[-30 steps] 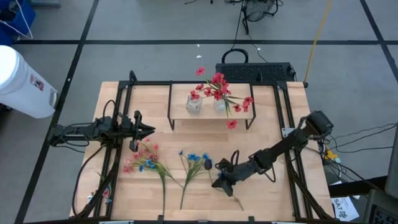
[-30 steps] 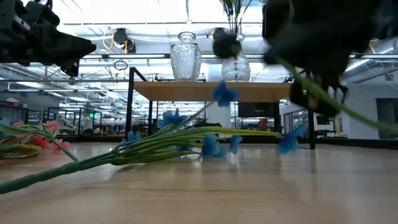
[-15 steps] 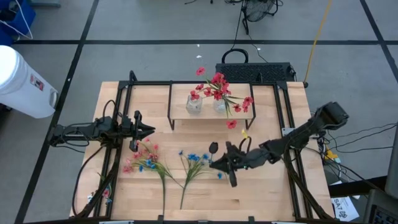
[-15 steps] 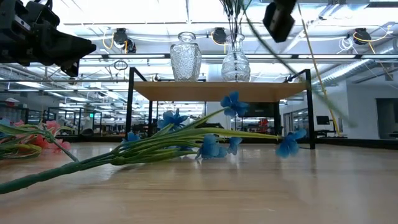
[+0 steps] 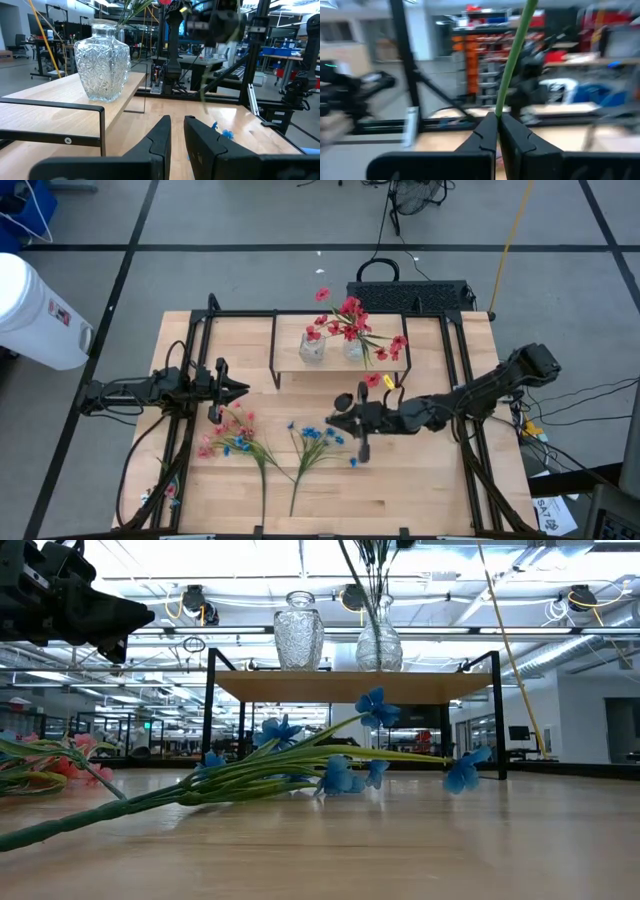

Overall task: Pick and place flowers into a vace then onto a shelf
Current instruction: Put the black tulip into the left transparent vase on the shelf

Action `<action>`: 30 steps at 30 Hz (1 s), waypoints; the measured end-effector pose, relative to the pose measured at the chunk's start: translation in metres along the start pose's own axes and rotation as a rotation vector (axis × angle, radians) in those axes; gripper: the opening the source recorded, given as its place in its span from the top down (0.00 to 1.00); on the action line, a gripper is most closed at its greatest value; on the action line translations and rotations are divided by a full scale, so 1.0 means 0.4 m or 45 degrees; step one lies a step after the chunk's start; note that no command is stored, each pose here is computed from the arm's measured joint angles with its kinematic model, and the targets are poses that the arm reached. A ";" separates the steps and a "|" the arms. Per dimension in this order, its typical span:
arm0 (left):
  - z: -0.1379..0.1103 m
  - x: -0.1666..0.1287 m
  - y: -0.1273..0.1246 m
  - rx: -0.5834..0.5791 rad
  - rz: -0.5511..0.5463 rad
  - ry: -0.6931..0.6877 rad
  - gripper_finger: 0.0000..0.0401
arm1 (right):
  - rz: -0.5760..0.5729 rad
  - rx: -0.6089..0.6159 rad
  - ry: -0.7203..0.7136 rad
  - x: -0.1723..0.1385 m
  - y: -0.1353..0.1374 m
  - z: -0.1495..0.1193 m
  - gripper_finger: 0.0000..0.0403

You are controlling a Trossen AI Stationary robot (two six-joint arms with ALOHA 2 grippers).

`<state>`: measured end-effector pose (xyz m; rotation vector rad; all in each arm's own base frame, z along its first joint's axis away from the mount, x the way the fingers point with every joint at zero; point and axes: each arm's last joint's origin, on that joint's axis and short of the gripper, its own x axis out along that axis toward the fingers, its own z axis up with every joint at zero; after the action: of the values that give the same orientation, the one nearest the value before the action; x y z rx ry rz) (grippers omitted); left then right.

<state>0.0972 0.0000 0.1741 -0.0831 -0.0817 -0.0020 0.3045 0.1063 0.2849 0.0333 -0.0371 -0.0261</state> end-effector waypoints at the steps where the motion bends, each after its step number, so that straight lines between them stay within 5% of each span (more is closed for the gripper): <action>1: 0.000 0.000 0.000 0.000 0.000 0.000 0.86 | -0.027 -0.048 0.011 0.010 0.000 0.014 1.00; 10: 0.000 0.000 0.000 0.000 0.000 0.000 0.86 | -0.081 -0.355 -0.033 0.082 -0.018 0.115 1.00; 21: 0.000 0.000 0.000 0.000 0.000 0.000 0.86 | 0.019 -0.364 -0.150 0.120 -0.119 0.194 1.00; 30: 0.000 0.000 0.000 0.000 0.000 0.000 0.86 | -0.036 -0.476 -0.172 0.130 -0.159 0.259 1.00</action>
<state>0.0972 0.0000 0.1742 -0.0832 -0.0821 -0.0021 0.3510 0.0381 0.3879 -0.3422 -0.1661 -0.0630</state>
